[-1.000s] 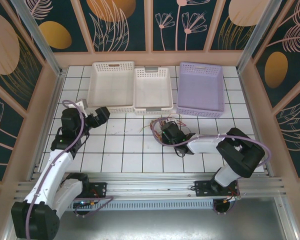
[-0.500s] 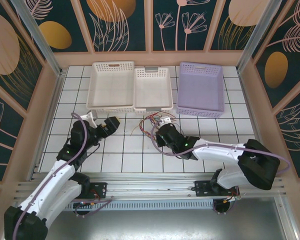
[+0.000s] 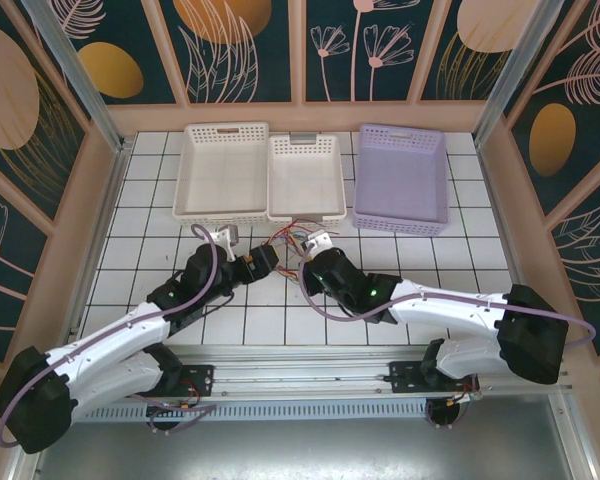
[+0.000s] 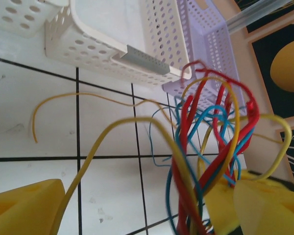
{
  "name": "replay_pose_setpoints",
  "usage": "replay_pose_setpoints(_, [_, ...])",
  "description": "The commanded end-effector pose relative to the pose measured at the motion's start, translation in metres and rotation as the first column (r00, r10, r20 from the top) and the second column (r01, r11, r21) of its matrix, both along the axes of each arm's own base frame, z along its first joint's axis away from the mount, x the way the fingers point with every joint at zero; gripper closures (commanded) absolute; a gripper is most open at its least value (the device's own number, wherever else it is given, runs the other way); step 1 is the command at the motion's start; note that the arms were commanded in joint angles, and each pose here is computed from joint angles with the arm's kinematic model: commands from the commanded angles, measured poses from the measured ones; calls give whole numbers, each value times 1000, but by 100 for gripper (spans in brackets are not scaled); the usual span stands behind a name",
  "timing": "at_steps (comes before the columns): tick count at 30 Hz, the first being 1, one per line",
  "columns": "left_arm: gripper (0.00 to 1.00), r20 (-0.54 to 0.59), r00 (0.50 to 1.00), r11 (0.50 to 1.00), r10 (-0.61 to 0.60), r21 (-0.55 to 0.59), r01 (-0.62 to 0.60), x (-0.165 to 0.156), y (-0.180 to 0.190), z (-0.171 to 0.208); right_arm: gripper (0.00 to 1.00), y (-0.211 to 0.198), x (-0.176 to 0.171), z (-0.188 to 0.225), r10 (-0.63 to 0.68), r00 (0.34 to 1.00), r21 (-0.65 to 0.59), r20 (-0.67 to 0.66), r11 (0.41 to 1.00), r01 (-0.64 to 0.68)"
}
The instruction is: Untangle the cables
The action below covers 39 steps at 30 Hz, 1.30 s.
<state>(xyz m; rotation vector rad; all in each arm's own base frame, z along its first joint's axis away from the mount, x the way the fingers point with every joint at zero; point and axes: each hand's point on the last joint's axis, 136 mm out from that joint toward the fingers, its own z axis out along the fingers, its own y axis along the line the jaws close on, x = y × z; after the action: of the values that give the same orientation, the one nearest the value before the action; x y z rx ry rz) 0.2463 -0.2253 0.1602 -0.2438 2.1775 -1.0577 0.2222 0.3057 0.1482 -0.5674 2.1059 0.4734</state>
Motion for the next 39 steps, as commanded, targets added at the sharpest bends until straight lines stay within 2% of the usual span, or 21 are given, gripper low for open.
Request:
replay_pose_setpoints(1, [20, 68, 997, 998, 39, -42, -36, 12, -6, 24, 100, 11, -5, 24, 35, 999, 48, 22, 998, -36])
replay_pose_setpoints(6, [35, 66, 997, 999, 40, -33, -37, 14, -9, 17, 100, 15, -8, 32, 50, 998, 73, 30, 996, -52])
replay_pose_setpoints(8, [45, 63, 997, 999, 41, -29, -40, 14, -9, 15, 100, 15, -8, 33, 46, 998, 80, 34, 996, -49])
replay_pose_setpoints(14, [64, 77, 994, 997, 78, -33, -76, 12, 1, 15, 100, 8, -1, 31, -15, 999, 68, 31, 998, 12])
replay_pose_setpoints(17, [85, 86, 991, 993, 105, -55, -101, 10, 7, 17, 100, 3, 1, 33, -57, 998, 76, 28, 996, 55])
replay_pose_setpoints(20, [100, 81, 987, 988, 136, -85, -129, 8, 14, 17, 100, -7, 6, 37, -123, 992, 100, 28, 988, 119])
replay_pose_setpoints(27, [100, 47, 976, 960, 213, -194, -200, 0, 31, 12, 100, -34, 11, 51, -294, 955, 256, -38, 921, 294])
replay_pose_setpoints(33, [100, 26, 962, 931, 273, -258, -257, -5, 45, 8, 100, -59, 4, 62, -359, 922, 486, -145, 785, 383])
replay_pose_setpoints(39, [100, 6, 941, 875, 339, -370, -313, -11, 62, 9, 100, -92, -6, 58, -382, 891, 671, -246, 596, 441])
